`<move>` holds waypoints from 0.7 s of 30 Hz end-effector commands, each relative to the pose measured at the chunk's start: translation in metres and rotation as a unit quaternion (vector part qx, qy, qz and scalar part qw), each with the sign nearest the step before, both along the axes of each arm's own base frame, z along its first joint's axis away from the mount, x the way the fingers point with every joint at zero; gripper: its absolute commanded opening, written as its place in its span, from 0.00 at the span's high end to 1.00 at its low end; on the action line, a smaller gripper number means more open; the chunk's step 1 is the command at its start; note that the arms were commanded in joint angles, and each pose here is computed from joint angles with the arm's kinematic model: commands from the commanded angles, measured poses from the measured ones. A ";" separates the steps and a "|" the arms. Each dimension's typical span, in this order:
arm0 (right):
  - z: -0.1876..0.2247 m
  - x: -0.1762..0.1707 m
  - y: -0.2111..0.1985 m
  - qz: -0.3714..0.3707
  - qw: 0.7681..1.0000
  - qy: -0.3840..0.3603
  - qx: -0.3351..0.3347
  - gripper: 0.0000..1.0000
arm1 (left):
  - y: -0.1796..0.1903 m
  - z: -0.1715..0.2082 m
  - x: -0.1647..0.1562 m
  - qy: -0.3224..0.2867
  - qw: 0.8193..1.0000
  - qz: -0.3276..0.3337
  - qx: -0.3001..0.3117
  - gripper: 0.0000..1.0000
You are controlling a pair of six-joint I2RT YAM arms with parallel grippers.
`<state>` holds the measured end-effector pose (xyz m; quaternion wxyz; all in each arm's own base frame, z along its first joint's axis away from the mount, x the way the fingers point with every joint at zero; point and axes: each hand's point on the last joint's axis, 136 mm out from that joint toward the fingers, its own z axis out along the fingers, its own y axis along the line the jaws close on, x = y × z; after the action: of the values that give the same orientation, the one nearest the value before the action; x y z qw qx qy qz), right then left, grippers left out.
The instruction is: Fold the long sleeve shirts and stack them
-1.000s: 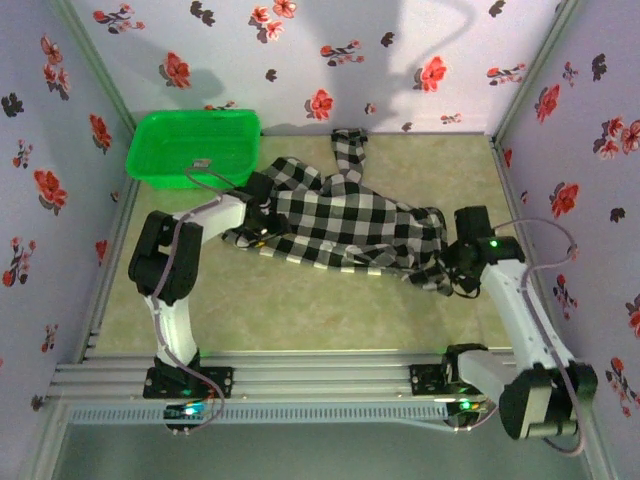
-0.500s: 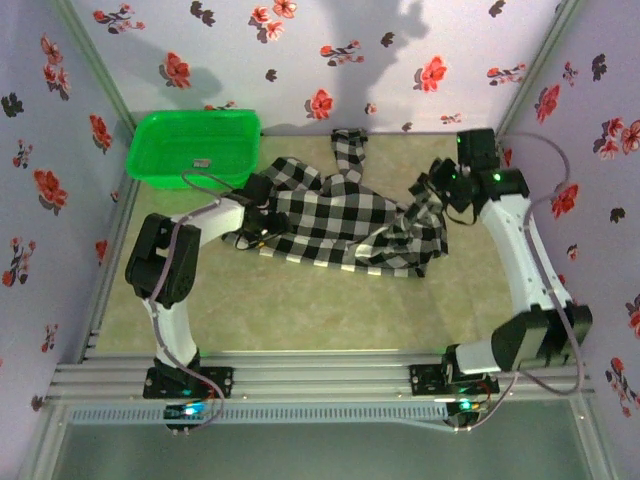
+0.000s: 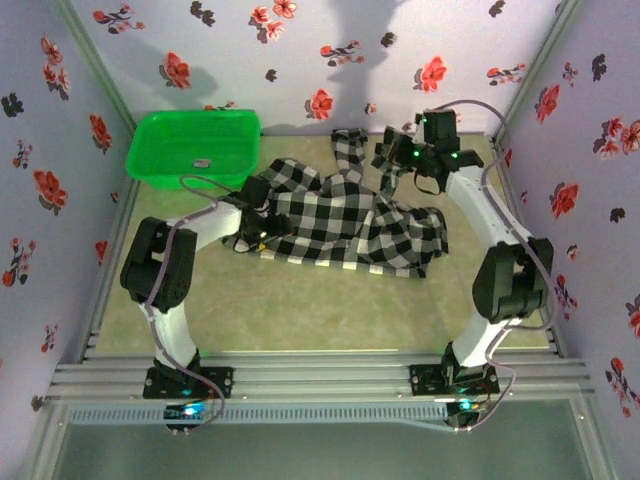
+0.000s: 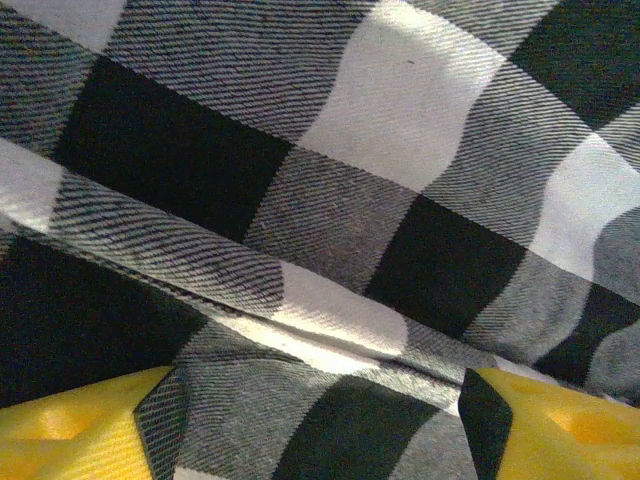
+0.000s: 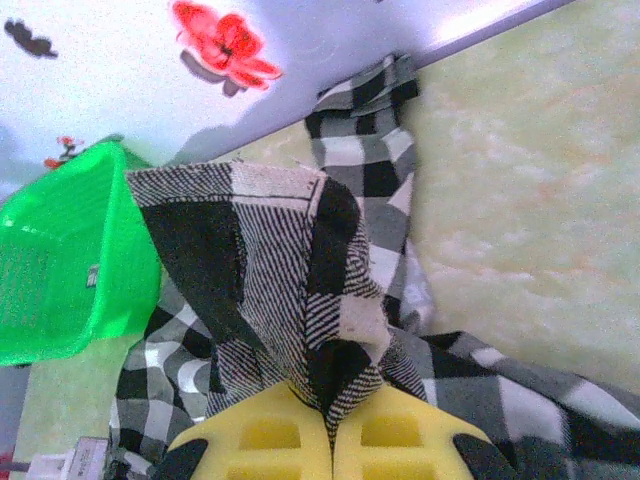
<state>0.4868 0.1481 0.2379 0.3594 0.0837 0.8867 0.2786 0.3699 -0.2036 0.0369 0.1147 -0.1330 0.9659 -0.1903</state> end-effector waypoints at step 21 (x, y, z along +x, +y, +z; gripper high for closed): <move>-0.119 -0.110 -0.068 -0.023 0.958 0.154 -0.243 0.36 | 0.021 0.031 -0.017 -0.015 0.999 -0.020 0.031 0.22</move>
<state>0.3962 0.0786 0.1477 0.2667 0.0742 0.9604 0.0303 0.3545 -0.1954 0.0867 0.1415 -0.1187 0.9621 -0.2006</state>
